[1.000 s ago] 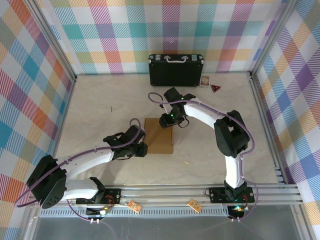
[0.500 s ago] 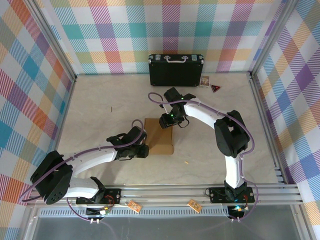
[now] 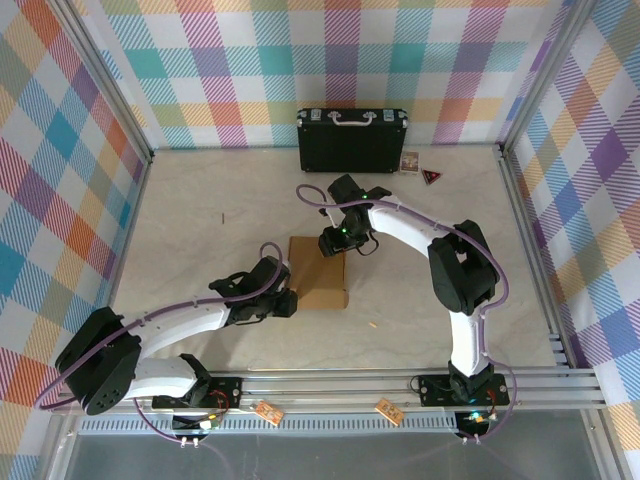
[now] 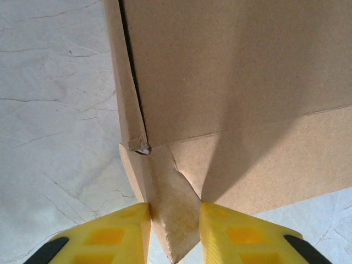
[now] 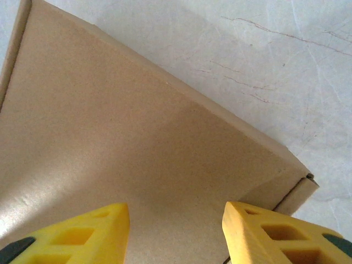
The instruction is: Fold the paper box
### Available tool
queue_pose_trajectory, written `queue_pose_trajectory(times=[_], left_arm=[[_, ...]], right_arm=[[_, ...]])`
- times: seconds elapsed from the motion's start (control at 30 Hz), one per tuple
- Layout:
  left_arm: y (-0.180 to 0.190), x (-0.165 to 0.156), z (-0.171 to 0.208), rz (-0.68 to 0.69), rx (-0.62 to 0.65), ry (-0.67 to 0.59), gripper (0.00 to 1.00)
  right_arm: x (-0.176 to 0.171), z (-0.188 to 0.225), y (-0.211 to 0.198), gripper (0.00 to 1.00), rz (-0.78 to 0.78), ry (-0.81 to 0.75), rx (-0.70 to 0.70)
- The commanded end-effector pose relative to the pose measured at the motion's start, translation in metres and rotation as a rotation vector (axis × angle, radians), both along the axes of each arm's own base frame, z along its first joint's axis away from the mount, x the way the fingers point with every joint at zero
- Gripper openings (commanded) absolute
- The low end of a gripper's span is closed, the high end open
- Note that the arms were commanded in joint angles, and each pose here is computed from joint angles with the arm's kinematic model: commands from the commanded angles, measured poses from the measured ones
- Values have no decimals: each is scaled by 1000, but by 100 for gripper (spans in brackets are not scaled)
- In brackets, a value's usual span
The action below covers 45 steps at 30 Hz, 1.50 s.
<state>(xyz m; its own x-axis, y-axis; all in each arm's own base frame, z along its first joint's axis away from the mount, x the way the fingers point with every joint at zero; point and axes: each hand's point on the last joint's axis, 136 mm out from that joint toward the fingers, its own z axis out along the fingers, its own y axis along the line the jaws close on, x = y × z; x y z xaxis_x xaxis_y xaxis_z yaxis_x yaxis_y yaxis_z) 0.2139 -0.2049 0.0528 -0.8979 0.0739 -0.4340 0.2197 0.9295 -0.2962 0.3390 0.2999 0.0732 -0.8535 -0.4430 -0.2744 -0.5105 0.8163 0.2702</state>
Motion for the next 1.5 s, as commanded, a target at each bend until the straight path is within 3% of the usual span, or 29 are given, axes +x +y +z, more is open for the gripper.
queue_pose_trajectory(times=[0.0,0.9,1.13,1.47], left_arm=[[-11,3,9,-16,-65,-41,29],[-16,1,24,-48,-93,-46,27],[7,5,8,12,40,-42,29],[6,3,5,6,28,-40,30]], right_arm=[[-25,-42,-17,50,7,142,-103],[-27,-47,-17,50,7,158,-113],[-28,-46,-18,50,8,157,-115],[-29,-47,-18,50,7,160,-115]])
